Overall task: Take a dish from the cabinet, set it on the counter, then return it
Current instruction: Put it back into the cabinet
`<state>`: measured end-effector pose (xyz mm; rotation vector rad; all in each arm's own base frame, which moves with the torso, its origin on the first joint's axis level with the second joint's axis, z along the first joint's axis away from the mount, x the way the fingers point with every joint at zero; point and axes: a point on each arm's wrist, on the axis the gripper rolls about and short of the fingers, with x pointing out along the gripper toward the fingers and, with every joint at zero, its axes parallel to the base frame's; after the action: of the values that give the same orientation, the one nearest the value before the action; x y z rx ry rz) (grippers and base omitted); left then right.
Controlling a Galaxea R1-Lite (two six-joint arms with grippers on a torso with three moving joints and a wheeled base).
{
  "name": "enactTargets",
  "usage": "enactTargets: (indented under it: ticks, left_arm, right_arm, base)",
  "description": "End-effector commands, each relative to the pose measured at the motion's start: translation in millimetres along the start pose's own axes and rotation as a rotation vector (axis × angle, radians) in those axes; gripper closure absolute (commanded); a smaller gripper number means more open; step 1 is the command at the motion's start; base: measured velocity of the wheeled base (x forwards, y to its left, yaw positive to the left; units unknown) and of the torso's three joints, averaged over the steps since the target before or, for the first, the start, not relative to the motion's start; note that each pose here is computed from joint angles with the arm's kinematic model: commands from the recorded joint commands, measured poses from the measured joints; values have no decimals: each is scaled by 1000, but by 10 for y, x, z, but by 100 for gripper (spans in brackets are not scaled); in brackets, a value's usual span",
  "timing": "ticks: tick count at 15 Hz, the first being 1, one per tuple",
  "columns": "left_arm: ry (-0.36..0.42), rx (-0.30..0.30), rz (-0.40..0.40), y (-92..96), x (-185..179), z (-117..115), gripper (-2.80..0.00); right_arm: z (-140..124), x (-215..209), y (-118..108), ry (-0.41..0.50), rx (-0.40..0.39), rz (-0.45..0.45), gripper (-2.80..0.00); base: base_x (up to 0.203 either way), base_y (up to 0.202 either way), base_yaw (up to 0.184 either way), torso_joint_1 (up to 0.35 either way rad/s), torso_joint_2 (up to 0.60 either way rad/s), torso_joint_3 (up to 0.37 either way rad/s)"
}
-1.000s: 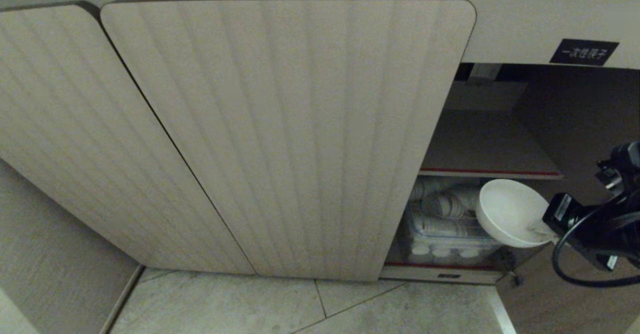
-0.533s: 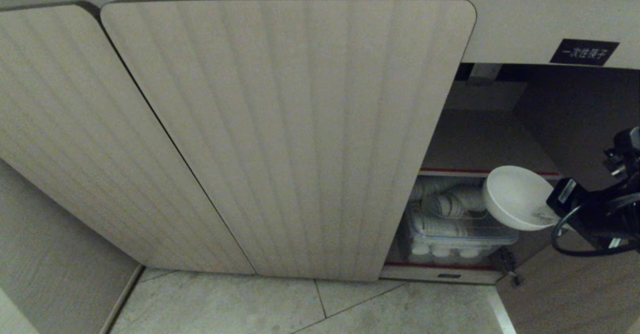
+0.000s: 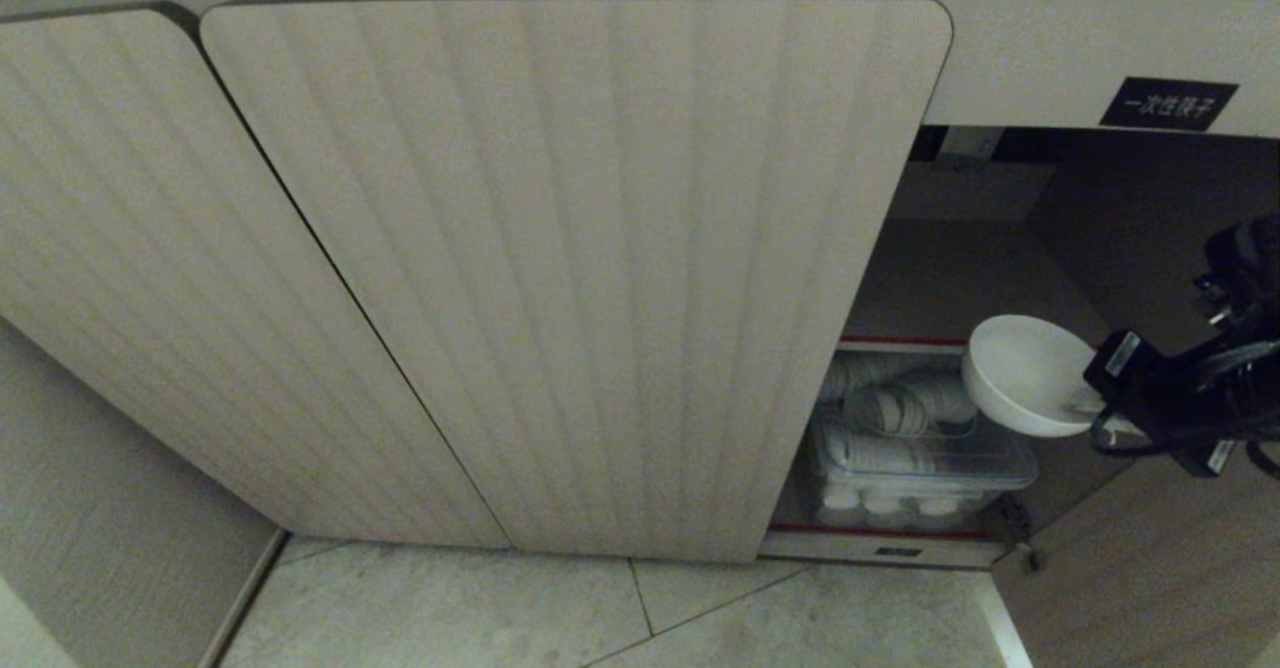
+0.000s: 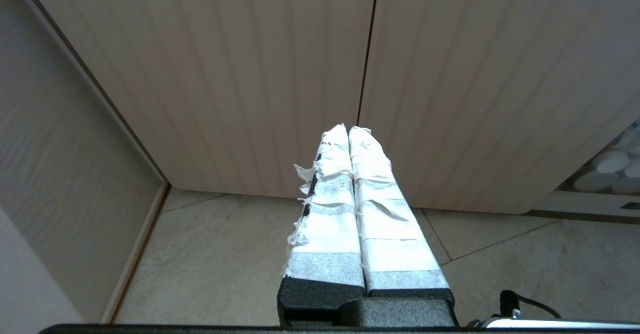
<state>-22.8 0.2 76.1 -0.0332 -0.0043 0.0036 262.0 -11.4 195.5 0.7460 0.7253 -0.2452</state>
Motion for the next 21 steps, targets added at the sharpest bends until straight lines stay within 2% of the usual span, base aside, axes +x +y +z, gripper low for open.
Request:
enactTargets:
  ticks: [1,12,21]
  left_arm:
    - [0,-1,1,0,0,-2,0]
    - [-2,-1,1,0,-1,2,0]
    - [-2,-1,1,0,-1,3,0]
  right_arm:
    - [89,76,65,4,5,-4,0]
    - [366,250,223,-35,13,12,0]
    - [374,349,191,-23,20,-5,0]
  base:
    - [0,0,0,0,0,0]
    - [0,0,0,0,0,0]
    - [0,0,0,0,0,0]
